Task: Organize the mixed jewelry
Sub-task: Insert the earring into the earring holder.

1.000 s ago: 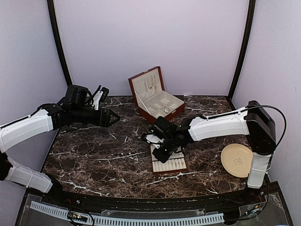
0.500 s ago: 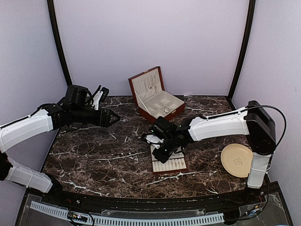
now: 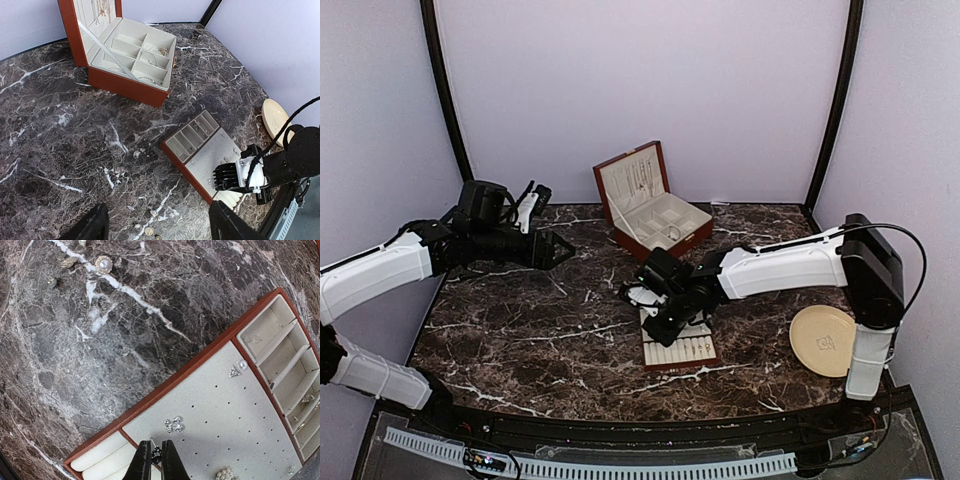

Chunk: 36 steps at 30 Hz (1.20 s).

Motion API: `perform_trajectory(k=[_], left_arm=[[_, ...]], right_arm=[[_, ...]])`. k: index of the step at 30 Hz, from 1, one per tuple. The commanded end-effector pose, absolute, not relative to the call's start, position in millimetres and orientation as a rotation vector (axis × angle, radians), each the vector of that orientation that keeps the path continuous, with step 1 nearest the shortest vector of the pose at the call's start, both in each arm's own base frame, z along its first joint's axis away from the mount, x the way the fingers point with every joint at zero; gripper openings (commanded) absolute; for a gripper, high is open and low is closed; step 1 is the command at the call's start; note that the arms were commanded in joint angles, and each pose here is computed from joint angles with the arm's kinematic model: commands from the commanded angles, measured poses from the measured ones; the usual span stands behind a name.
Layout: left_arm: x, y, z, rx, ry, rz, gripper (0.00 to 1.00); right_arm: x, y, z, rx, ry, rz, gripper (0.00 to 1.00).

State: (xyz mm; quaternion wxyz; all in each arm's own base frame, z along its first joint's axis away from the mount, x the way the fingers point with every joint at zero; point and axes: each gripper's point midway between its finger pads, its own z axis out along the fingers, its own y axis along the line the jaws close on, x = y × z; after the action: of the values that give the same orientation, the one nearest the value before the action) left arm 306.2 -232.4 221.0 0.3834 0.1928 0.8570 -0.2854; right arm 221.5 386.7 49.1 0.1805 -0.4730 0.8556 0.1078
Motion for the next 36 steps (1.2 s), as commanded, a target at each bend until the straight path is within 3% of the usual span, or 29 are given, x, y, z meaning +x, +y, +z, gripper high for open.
perform_trajectory(k=[1,10,26,36], left_arm=[[302.8,-228.6,225.9,0.483,2.174,-0.742,0.71],[302.5,-229.0,227.1,0.484,2.171,-0.745,0.71],[301.9,-227.7,230.4,0.482,2.16,-0.746,0.71],[301.8,-225.9,231.0,0.477,2.157,-0.734,0.71]], right_arm=[[218.9,392.0,42.0,-1.39,2.408,0.256,0.07],[217.8,392.9,35.6,-1.411,2.414,0.226,0.09],[234.3,401.2,99.7,-1.263,2.364,0.366,0.39],[229.8,399.8,75.7,-1.222,2.426,0.389,0.19]])
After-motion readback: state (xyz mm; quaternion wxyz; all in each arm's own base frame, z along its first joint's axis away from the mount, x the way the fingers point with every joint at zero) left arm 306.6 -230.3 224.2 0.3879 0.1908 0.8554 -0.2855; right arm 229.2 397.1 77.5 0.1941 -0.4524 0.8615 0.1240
